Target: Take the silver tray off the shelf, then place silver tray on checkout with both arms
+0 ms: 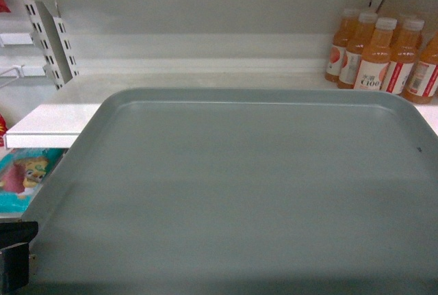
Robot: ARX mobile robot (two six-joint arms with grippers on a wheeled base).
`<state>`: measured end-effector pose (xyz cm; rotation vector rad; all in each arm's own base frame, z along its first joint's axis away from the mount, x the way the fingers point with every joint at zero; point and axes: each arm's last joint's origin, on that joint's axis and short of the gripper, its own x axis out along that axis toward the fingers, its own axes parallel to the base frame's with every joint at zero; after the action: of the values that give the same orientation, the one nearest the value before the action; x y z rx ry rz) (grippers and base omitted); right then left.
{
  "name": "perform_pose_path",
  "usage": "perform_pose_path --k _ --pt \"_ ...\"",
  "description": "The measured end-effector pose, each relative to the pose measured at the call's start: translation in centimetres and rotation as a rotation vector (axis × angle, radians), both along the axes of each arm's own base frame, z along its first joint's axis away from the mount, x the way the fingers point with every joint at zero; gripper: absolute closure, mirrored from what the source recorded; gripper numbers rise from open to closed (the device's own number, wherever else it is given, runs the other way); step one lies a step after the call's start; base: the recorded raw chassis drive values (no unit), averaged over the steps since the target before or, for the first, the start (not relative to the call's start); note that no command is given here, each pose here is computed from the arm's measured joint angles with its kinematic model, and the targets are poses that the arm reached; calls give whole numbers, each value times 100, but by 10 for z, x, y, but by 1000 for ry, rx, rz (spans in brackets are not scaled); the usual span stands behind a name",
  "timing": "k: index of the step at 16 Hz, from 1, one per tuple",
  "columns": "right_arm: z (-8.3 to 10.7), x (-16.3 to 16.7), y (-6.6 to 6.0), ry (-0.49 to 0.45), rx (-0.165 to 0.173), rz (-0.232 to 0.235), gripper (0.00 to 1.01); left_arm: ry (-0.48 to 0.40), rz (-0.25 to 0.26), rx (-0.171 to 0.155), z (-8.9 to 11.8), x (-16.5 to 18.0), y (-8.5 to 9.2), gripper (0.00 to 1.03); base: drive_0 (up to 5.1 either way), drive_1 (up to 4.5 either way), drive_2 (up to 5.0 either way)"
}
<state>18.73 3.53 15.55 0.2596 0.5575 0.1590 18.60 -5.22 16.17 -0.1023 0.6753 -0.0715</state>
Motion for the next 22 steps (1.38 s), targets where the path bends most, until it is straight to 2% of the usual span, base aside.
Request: perform_pose_path --k 7,22 --pt "0 0 0 -2 1 1 98 3 1 1 0 0 0 101 217 -457 264" --pt "0 0 0 -4 1 0 98 -1 0 0 0 0 0 101 16 -407 439"
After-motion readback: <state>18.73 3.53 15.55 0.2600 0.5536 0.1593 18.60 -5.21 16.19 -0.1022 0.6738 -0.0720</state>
